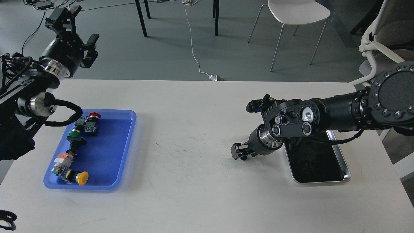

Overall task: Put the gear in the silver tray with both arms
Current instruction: 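Align and close the right gripper on the gear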

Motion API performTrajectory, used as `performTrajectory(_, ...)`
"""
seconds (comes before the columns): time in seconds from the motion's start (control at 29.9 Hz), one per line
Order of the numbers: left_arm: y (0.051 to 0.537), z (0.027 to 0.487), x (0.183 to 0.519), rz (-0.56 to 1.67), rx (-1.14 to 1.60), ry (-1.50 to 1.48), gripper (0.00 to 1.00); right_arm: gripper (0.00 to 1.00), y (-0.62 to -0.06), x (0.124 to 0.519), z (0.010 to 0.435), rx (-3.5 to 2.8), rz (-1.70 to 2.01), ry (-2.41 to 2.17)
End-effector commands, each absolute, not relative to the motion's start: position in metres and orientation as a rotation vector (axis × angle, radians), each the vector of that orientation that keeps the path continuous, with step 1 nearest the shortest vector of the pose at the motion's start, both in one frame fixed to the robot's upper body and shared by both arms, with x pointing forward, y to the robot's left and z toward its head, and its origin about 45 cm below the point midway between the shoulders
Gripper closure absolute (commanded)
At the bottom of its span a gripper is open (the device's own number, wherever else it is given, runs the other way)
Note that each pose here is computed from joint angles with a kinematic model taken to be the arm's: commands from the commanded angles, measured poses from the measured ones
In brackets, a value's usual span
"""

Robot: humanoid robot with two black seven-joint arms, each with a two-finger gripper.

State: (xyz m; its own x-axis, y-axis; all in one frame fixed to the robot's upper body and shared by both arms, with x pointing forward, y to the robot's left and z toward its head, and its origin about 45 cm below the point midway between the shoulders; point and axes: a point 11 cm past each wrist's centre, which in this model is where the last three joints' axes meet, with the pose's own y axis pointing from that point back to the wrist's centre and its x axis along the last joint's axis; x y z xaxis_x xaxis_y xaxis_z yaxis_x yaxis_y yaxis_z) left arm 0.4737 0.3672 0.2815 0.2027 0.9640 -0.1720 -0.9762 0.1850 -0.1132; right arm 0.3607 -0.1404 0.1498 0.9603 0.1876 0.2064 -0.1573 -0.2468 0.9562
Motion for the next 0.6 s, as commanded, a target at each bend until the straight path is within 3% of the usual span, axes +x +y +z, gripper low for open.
performTrajectory(0.0,0.3668,0.2817,0.4737,1.367,-0.215,0.067,0.08,0.56,-0.1418,0.3586,0.1491,1.780,0.319,0.045)
performTrajectory(0.57,0.3675,0.2826,0.4736,1.369,-0.222,0.060,0.08,0.58,-0.1473,0.3616,0.1494,1.745,0.303,0.056)
